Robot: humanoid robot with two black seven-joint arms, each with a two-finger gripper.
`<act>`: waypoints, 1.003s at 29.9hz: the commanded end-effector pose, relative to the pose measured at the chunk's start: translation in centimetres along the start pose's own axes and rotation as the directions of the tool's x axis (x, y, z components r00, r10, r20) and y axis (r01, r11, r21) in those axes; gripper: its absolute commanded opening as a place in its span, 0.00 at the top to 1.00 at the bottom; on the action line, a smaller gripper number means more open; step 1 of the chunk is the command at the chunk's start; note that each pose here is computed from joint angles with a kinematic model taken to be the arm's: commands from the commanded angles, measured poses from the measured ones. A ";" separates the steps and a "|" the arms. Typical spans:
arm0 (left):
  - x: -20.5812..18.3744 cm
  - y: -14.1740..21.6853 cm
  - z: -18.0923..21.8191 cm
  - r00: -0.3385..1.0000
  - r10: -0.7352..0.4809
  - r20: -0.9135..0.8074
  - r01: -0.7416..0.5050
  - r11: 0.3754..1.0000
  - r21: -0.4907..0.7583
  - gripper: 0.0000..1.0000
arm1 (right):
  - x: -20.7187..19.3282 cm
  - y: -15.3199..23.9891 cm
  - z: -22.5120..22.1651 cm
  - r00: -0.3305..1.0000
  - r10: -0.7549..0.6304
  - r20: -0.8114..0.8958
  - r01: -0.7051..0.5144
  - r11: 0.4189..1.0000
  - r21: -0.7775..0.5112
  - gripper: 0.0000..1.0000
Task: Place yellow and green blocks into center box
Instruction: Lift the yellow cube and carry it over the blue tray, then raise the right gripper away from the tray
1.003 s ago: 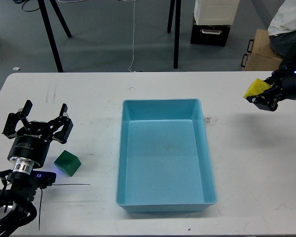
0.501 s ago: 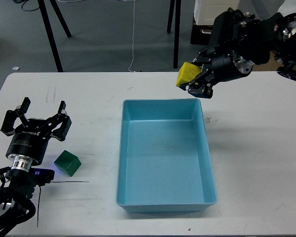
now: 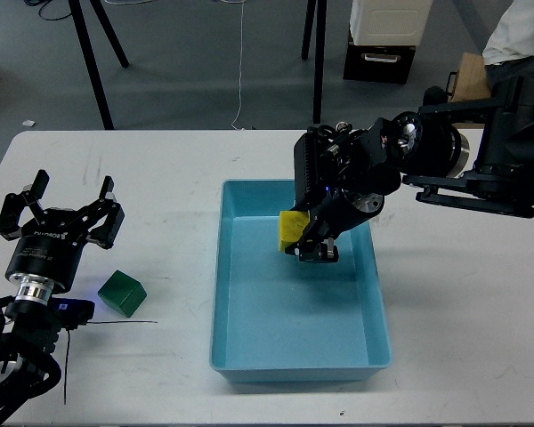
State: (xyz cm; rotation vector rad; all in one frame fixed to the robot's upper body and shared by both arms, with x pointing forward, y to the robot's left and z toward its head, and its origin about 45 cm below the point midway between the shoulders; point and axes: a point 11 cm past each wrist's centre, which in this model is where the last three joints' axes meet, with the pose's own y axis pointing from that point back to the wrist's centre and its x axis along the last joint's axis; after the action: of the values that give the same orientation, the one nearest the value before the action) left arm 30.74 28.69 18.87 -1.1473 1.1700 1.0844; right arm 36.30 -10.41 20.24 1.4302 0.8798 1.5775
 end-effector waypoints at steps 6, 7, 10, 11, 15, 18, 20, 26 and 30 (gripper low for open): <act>-0.5 -0.8 0.2 1.000 -0.019 0.023 0.019 1.000 0.006 0.00 | -0.1 0.0 0.0 0.985 0.062 0.164 -0.067 0.998 0.022 0.01; -0.7 -1.2 0.4 0.999 -0.029 0.043 0.029 1.000 0.010 0.00 | 0.0 0.1 0.2 0.983 0.071 0.170 -0.076 0.997 0.019 0.01; -1.4 -1.8 1.9 0.983 -0.067 0.172 0.061 0.997 0.038 0.00 | 0.1 1.0 1.0 0.978 0.103 0.183 -0.103 0.995 -0.008 0.01; -1.9 -2.0 2.6 0.966 -0.090 0.241 0.078 0.995 0.060 0.00 | 0.2 1.7 1.5 0.974 0.123 0.191 -0.120 0.992 -0.027 0.01; -3.6 -2.8 5.9 0.798 -0.112 0.593 0.043 0.991 0.129 0.00 | 2.2 5.7 4.4 0.927 0.293 0.233 -0.267 0.954 -0.136 0.01; -5.6 -3.7 9.0 0.588 -0.113 0.801 0.017 0.992 0.127 0.00 | 4.6 8.2 5.7 0.832 0.468 0.298 -0.429 0.884 -0.188 0.01; -7.0 -4.5 11.8 0.442 -0.080 0.893 0.009 0.996 0.084 0.00 | 7.6 10.3 6.3 0.712 0.609 0.350 -0.574 0.792 -0.209 0.01; -9.7 -5.5 15.1 0.109 -0.182 0.977 0.018 0.983 0.181 0.00 | 13.6 14.7 7.0 0.352 0.792 0.499 -0.828 0.512 -0.230 0.01; -10.0 -5.8 13.9 -0.225 -0.373 0.900 -0.081 0.928 0.365 0.01 | 15.4 15.7 7.2 0.112 0.771 0.627 -0.906 0.339 -0.254 0.01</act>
State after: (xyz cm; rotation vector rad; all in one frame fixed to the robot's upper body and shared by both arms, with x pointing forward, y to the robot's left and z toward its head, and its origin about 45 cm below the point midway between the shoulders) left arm 36.94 42.43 29.67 -0.0371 -0.0801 1.2188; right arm 41.18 -3.86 40.66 2.5340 -0.3160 1.5486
